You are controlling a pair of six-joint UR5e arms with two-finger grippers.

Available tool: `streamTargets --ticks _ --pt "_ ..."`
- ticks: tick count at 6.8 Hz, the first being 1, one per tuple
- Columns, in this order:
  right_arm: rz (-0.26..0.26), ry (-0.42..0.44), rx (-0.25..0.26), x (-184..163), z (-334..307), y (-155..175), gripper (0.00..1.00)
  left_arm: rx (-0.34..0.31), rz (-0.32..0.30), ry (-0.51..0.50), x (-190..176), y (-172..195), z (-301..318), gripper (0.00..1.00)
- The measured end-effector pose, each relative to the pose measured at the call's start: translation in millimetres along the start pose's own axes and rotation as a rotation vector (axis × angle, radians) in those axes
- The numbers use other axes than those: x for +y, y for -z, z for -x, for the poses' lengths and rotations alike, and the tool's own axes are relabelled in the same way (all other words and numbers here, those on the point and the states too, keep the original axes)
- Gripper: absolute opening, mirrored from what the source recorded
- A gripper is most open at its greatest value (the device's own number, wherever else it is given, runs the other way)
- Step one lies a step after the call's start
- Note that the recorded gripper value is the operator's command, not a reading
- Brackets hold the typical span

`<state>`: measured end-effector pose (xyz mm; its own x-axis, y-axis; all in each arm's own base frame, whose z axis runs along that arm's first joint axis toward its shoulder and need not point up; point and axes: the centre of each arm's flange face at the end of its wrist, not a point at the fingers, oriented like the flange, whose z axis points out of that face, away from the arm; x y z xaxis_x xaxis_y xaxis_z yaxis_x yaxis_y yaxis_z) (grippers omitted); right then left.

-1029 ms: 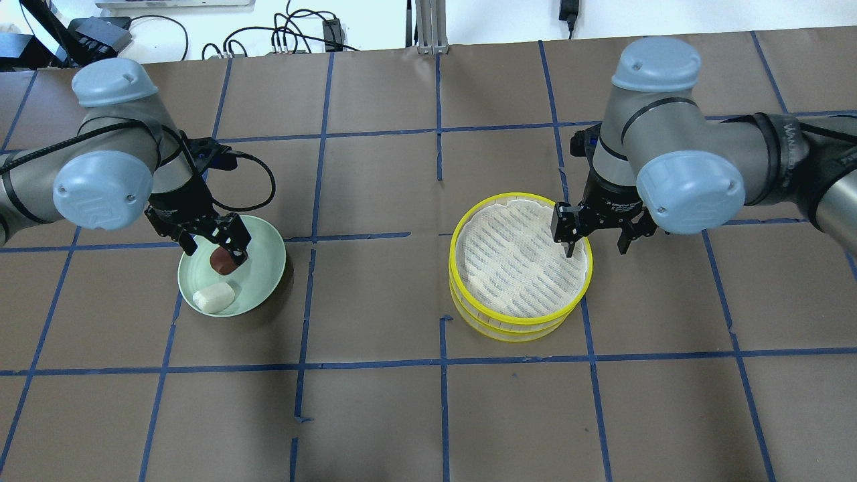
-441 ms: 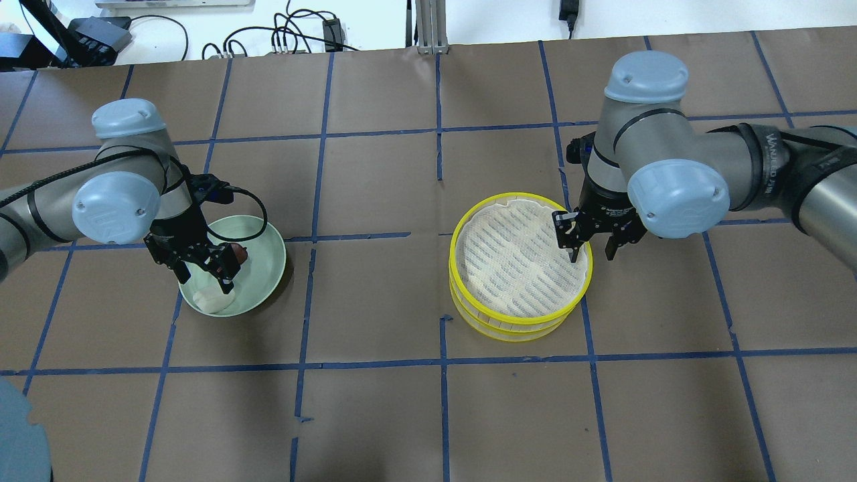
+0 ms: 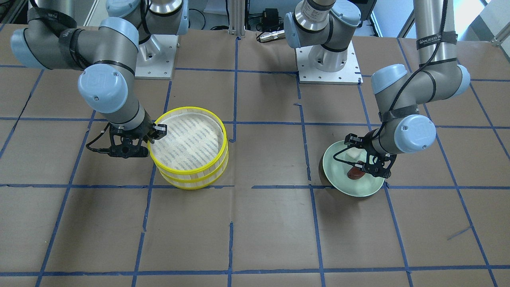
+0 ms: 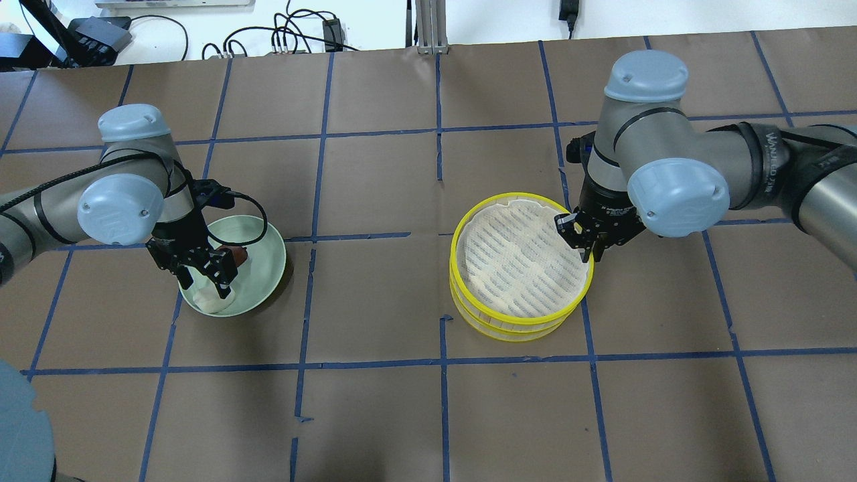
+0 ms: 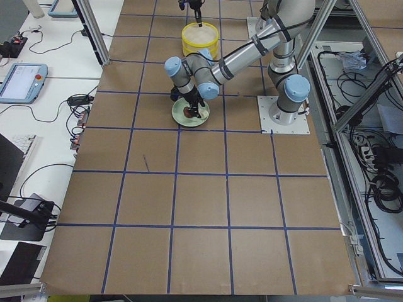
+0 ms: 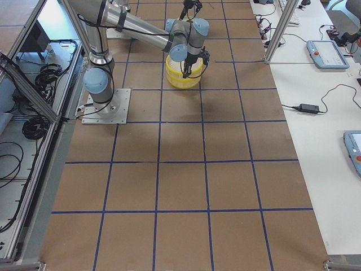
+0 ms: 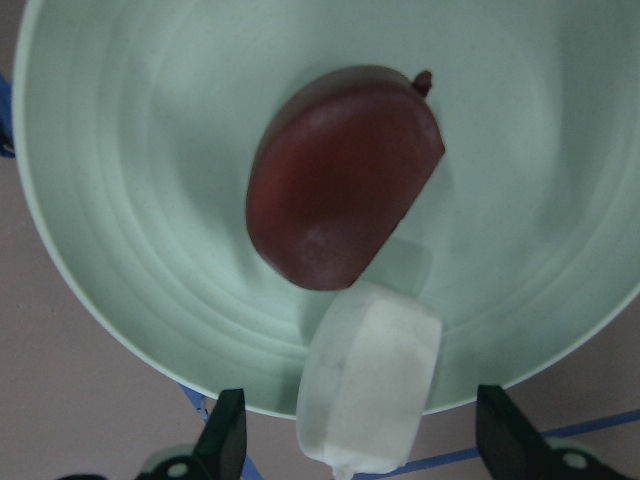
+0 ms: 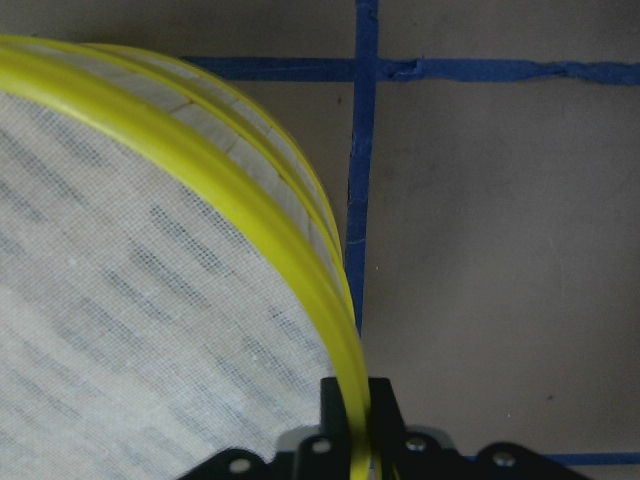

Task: Place buns in different layers of steamer
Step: 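Grasp the white bun with left gripper while right gripper grips the top tier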

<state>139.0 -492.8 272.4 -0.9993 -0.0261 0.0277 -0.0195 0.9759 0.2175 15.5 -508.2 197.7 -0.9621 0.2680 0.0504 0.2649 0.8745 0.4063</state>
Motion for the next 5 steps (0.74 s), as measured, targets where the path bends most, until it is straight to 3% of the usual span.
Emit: streamTargets --ticks 1,2,5 --pt "-0.003 0.0 0.0 0.1 -0.1 2.1 0.0 0.006 0.005 -0.001 0.2 -1.1 -0.8 0.06" --pt "-0.005 0.002 0.0 0.9 -0.2 4.9 0.0 0.013 0.016 -0.003 1.1 -2.5 -2.1 0.01" --pt "-0.014 0.005 0.0 1.7 -0.4 12.3 0.0 0.025 0.039 -0.008 3.8 -2.5 -3.9 0.01"
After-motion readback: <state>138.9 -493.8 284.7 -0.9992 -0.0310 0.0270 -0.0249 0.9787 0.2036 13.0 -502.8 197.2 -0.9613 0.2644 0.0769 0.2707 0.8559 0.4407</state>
